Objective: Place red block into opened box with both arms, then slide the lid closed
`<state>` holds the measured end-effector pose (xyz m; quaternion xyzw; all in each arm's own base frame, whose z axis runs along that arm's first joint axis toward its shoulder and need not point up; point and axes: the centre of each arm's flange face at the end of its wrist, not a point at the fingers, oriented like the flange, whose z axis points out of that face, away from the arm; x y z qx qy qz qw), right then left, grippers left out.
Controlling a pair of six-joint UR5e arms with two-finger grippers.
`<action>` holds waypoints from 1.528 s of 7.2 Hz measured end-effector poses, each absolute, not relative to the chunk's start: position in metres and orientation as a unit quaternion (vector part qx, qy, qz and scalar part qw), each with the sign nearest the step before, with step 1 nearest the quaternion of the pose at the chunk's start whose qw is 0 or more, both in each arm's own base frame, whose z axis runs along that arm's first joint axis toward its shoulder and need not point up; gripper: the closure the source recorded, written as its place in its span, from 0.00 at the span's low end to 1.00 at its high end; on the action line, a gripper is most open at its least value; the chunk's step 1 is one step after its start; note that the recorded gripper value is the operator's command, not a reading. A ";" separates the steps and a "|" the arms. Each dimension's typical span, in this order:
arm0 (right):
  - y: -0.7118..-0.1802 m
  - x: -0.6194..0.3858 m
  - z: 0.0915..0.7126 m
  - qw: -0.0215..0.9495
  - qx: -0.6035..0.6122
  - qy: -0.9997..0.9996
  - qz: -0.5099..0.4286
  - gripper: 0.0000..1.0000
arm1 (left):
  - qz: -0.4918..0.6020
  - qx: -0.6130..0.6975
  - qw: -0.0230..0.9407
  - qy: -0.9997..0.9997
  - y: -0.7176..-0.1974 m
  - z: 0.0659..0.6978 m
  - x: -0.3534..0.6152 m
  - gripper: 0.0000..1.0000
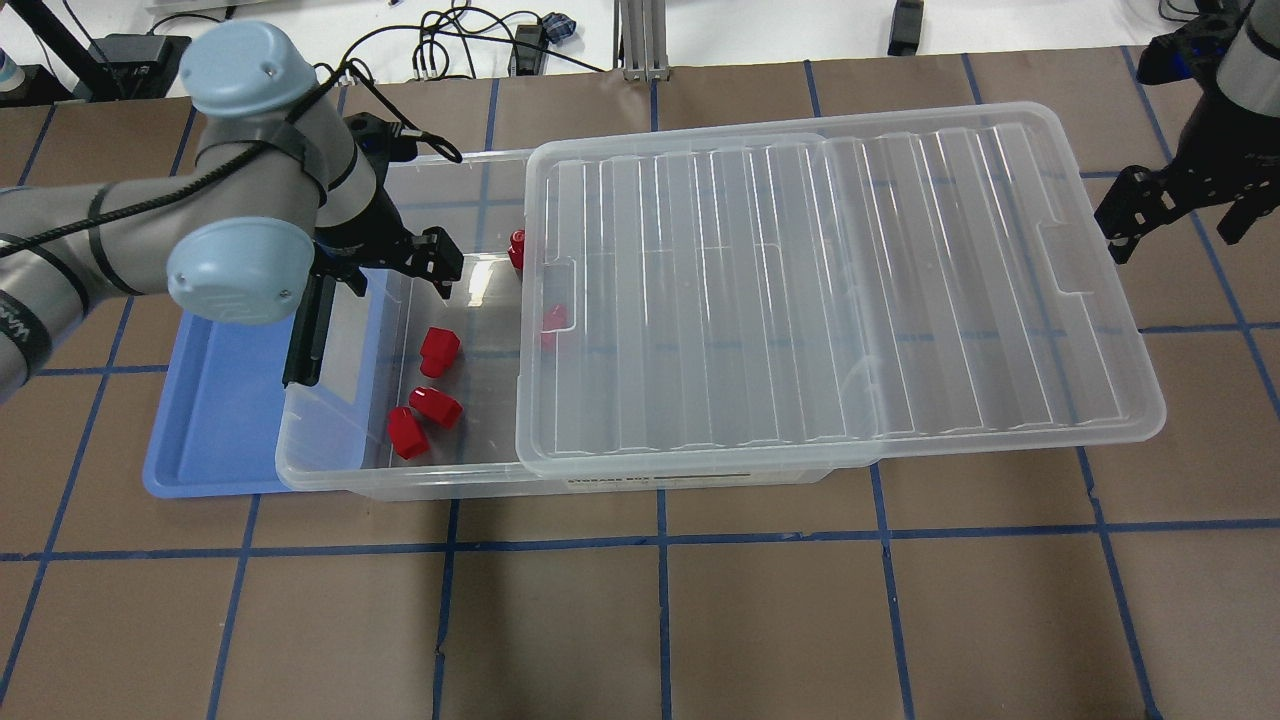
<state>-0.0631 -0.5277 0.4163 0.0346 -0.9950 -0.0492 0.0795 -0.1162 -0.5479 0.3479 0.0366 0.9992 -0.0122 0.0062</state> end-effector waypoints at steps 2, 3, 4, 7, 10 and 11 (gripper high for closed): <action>-0.529 -0.064 0.413 0.080 0.035 -0.995 -0.053 0.00 | -0.013 0.039 0.001 0.999 -0.538 0.420 -0.120 0.00; -0.530 -0.065 0.410 0.081 0.036 -0.995 -0.054 0.00 | -0.023 0.046 0.000 0.999 -0.527 0.448 -0.128 0.00; -0.532 -0.067 0.407 0.083 0.036 -0.994 -0.055 0.00 | -0.033 0.057 -0.001 0.998 -0.516 0.466 -0.140 0.00; -0.535 -0.110 0.391 0.077 0.005 -0.995 -0.067 0.00 | -0.010 0.054 0.001 0.998 -0.508 0.482 -0.154 0.00; -0.543 -0.126 0.372 0.074 -0.008 -0.996 -0.059 0.00 | -0.009 0.051 0.001 0.999 -0.507 0.511 -0.159 0.00; -0.544 -0.125 0.364 0.071 -0.007 -0.995 -0.062 0.00 | -0.007 0.054 -0.001 0.999 -0.500 0.514 -0.160 0.00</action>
